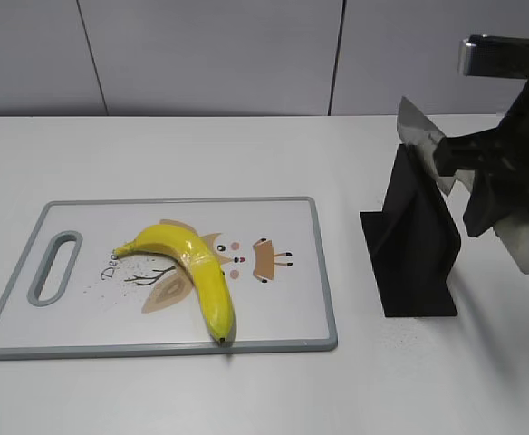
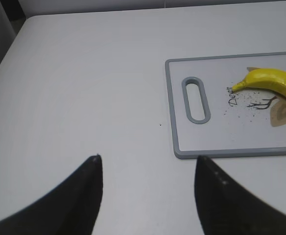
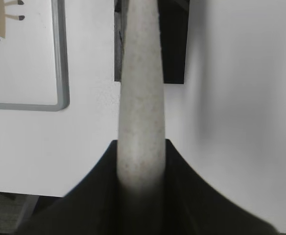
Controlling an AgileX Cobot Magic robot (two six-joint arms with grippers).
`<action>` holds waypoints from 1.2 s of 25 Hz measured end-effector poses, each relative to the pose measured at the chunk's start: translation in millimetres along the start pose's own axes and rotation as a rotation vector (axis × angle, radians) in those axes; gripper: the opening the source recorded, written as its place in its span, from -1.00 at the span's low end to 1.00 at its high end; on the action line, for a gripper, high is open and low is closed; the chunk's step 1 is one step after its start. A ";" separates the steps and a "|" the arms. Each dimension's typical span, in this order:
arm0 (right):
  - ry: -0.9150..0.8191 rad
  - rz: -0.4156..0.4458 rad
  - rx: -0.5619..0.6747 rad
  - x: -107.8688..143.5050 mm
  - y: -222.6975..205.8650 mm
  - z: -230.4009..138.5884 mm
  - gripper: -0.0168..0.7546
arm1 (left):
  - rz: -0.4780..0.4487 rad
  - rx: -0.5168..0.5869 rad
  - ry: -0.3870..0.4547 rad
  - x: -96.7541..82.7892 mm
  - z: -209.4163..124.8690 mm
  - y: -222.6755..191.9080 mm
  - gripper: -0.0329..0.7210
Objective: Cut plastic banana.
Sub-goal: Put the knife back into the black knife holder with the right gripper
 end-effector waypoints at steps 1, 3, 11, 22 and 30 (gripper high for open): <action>-0.004 -0.003 0.015 0.3 -2.5 -1.0 -0.54 | 0.000 0.000 0.000 0.0 0.0 0.0 0.61; -0.020 0.004 0.054 2.6 -7.1 -4.5 -0.54 | 0.000 0.000 0.000 0.0 0.0 0.0 0.61; -0.038 -0.025 0.138 3.8 -28.8 -6.7 -0.54 | 0.000 0.000 0.000 0.0 0.0 0.0 0.60; 0.001 0.033 0.056 9.5 -16.9 0.3 0.55 | 0.002 0.000 -0.001 0.3 0.0 0.0 0.60; 0.253 0.138 -0.105 8.1 48.4 -35.0 0.61 | 0.004 0.001 -0.002 0.6 -0.1 0.0 0.60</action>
Point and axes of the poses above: a point on each arm's last joint axis where the gripper is mounted, y pointing back along that axis away from the gripper, x along the wrist's bending axis when the last joint is at zero, z = x × y, the point moved 6 cm from there along -y, pointing out along that axis toward the gripper, and after that the axes turned 12 degrees about -y, right-handed, at the moved point
